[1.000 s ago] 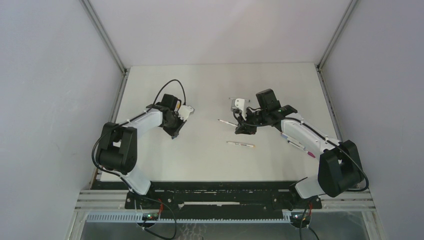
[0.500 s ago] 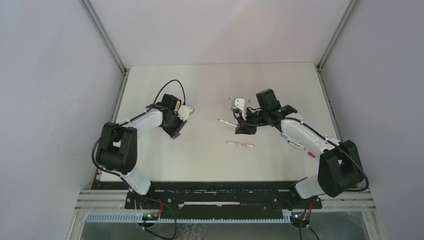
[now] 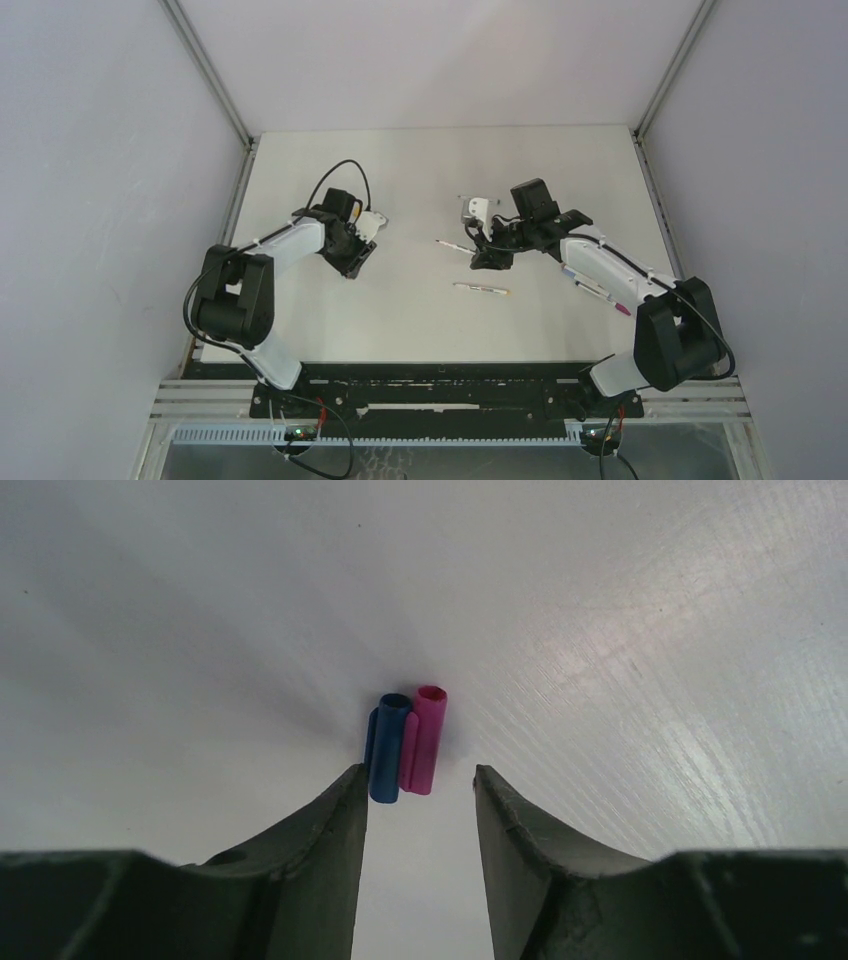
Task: Open the pen caps
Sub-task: Place the pen cap at the center of the board, then place the pen at the center of the board.
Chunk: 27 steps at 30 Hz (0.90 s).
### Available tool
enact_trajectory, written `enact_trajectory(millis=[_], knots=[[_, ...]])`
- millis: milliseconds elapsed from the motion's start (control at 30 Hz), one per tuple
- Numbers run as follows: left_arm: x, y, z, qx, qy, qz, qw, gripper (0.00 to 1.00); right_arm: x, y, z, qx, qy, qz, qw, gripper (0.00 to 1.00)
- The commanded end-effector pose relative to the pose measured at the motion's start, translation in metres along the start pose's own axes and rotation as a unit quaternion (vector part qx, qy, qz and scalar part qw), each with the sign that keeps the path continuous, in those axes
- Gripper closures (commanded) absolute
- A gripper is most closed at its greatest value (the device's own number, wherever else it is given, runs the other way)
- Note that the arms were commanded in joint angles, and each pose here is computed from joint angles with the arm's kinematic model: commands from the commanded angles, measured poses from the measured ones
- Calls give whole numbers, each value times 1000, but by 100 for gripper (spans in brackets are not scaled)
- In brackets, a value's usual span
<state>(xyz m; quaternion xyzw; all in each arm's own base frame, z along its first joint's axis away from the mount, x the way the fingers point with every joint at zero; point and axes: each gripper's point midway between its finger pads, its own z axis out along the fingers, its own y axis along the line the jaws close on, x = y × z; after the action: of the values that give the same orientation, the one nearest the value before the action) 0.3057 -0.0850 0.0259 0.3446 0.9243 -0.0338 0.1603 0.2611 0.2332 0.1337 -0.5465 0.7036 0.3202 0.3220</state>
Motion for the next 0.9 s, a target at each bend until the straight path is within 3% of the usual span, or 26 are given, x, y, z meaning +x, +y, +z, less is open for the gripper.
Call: enact_trajectory(millis=[0, 333, 500, 867], knots=[[-21, 2, -27, -2, -41, -6, 999, 50, -7, -14, -3, 19, 2, -19, 1000, 100], [-40, 4, -82, -28, -102, 3, 994, 36, 27, -33, 5, 43, 79, -24, 996, 100], [-38, -1, -106, -36, -128, 7, 991, 32, 55, -40, 6, 48, 141, -24, 989, 100], [-30, -10, -149, -58, -189, -2, 980, 15, 89, -41, 15, 43, 218, -35, 974, 100]])
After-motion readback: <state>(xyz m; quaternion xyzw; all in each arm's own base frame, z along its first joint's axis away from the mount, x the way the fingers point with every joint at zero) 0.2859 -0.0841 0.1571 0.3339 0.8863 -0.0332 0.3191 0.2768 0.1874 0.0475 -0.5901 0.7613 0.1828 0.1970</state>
